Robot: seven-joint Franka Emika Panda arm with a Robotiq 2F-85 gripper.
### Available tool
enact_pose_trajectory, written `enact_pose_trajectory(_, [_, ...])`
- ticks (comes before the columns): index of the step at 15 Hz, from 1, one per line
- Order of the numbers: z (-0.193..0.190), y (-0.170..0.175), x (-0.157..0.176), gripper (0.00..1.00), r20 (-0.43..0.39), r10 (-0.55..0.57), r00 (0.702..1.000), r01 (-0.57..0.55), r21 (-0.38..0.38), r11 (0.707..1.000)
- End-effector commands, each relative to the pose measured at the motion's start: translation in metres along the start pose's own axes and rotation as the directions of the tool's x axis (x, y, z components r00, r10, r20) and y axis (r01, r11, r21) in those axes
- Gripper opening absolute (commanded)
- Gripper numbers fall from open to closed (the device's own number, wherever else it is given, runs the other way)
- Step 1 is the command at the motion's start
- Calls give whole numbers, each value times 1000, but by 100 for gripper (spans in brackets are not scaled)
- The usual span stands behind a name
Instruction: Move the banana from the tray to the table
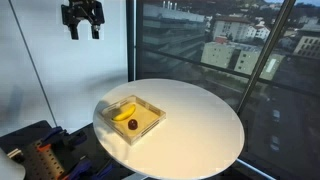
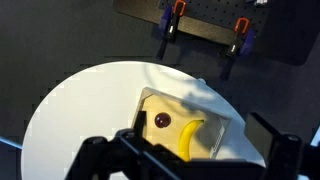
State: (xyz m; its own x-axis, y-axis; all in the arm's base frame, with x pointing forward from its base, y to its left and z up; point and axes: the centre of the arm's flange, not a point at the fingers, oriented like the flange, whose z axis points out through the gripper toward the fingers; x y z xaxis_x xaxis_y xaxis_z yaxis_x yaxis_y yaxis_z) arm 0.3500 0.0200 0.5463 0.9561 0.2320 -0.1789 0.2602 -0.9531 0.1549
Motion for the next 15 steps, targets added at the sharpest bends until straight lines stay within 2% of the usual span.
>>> enact_pose_trajectory(1, [-1, 0, 0, 100, -1, 0, 1000, 0, 0, 1000])
enact_pose_trajectory(15, [-1, -3, 3, 100, -16, -7, 1000, 7, 19, 1000])
